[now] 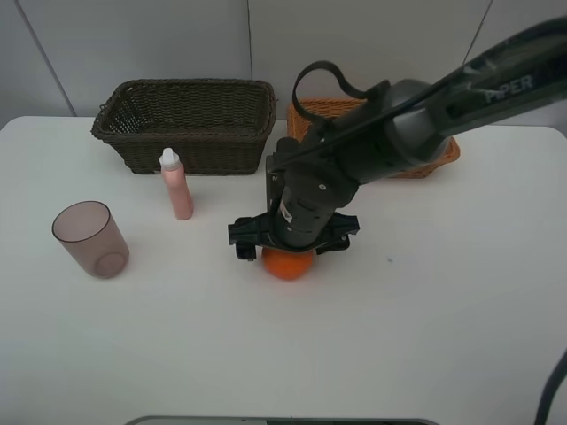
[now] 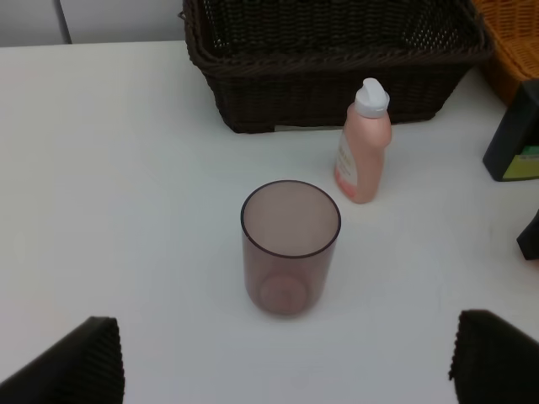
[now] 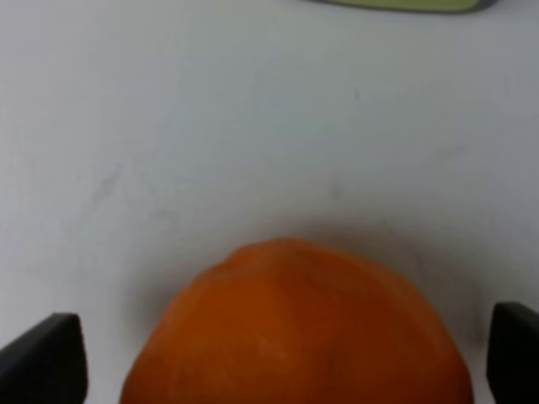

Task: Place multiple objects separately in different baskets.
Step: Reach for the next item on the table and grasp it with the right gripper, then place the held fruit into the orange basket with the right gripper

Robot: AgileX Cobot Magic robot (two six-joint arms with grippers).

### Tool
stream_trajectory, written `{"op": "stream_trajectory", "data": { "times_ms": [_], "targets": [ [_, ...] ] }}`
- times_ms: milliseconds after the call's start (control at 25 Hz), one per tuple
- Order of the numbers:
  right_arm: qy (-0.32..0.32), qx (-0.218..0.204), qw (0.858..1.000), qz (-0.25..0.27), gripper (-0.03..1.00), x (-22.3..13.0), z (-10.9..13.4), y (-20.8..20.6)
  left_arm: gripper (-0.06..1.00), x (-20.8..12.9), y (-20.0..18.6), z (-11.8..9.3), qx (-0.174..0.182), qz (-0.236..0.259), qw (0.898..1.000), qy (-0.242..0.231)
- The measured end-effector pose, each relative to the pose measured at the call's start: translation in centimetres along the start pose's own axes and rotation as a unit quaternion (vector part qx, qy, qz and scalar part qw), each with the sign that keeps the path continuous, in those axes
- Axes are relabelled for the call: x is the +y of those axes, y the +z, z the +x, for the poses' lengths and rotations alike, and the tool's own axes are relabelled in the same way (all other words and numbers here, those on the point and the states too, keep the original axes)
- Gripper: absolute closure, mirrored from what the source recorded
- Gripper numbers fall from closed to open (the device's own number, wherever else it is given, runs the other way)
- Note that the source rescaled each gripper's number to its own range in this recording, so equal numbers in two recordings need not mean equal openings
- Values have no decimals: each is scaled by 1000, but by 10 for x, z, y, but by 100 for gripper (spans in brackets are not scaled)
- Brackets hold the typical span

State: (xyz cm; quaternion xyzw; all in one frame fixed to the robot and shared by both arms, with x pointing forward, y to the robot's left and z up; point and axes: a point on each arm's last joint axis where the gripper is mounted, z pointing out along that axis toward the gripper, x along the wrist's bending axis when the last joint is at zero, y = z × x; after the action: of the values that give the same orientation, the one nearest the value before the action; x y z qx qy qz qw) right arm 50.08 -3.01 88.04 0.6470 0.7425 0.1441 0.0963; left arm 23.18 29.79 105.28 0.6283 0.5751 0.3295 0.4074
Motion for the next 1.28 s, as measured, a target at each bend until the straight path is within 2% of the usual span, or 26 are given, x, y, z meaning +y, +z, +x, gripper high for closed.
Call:
{"op": "stream_trajectory", "data": {
  "times_ms": [80,160,200,1280],
  "targets": [
    [2,0,1000,2,5,-1,0,1,-6,0,0,0,0,0,1000,0],
    [4,-3,1000,7,25,-2,0,3,-6,0,0,0,0,0,1000,0],
    [5,-4,1000,9,41,-2,0,4,-6,0,0,0,0,0,1000,0],
    [7,-9,1000,13,42,-3,-1,4,-6,0,0,0,0,0,1000,0]
  ]
}}
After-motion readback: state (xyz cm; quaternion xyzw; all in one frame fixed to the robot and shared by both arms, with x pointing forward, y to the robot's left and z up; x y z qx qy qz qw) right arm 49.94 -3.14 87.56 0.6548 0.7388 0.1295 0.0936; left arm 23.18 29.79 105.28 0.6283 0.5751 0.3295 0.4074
